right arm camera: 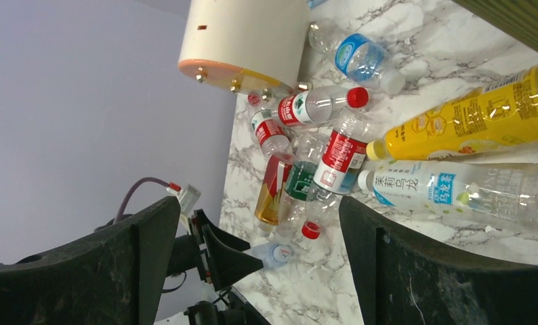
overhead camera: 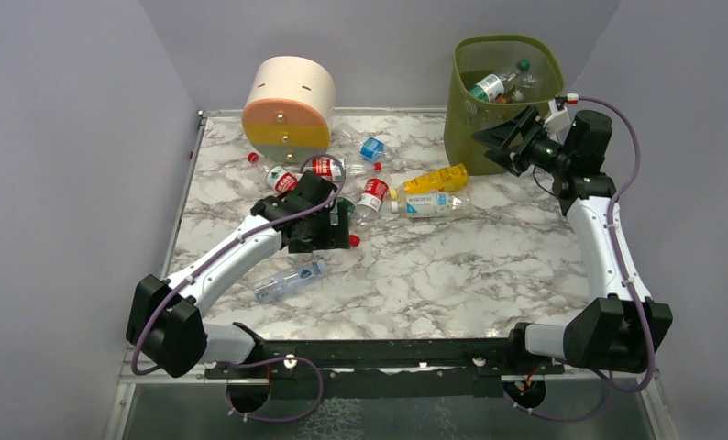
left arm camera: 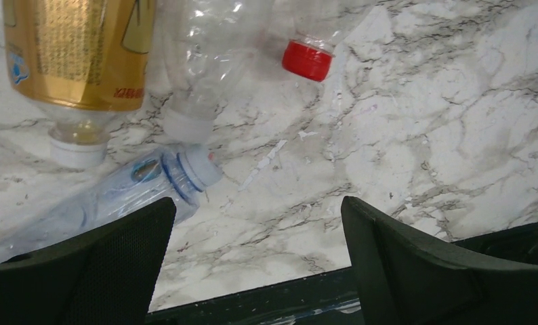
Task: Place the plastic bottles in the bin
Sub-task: Pick up the plastic bottle at the center of the board.
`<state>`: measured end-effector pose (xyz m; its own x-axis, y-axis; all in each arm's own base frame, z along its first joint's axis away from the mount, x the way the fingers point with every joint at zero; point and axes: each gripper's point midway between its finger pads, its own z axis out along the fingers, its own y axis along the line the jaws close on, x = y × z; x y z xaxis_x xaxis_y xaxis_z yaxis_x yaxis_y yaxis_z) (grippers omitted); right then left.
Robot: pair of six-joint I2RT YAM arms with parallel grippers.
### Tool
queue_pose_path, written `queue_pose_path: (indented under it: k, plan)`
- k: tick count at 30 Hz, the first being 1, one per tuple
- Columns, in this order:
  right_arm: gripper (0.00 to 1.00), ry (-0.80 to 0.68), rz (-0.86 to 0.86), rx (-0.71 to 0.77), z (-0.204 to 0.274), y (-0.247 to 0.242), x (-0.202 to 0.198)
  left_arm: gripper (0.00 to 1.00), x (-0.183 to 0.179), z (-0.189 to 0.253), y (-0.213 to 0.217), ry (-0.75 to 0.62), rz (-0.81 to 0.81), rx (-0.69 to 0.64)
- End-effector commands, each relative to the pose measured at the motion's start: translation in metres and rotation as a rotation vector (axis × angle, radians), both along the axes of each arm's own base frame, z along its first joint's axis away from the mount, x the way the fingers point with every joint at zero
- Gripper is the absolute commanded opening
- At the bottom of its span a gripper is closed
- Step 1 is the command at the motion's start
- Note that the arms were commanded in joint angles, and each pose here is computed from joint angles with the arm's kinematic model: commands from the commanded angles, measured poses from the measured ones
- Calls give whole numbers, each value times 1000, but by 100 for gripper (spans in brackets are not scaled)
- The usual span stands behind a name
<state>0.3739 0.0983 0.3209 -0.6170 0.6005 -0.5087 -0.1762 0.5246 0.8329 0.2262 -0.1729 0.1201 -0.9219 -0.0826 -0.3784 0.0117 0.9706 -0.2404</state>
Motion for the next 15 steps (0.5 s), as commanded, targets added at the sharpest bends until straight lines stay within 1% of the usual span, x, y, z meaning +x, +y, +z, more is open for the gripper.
queue_pose_path:
  k: [1,3,6,9,13,15]
  plan:
    - [90,-21,21,-34,-4,4,-10,98,26,30,-40,-117,-128,-147]
    - [90,-21,23,-36,-4,5,-11,98,35,33,-50,-132,-147,-148]
    - [90,-23,20,-37,-3,4,-11,96,44,26,-64,-129,-179,-107]
    - [90,-22,19,-40,-3,4,-11,92,51,11,-74,-120,-204,-48]
    - [90,-17,19,-42,-5,4,-11,86,59,-15,-76,-93,-210,39]
    - [90,-15,21,-45,-6,5,-11,85,66,-21,-79,-102,-216,68]
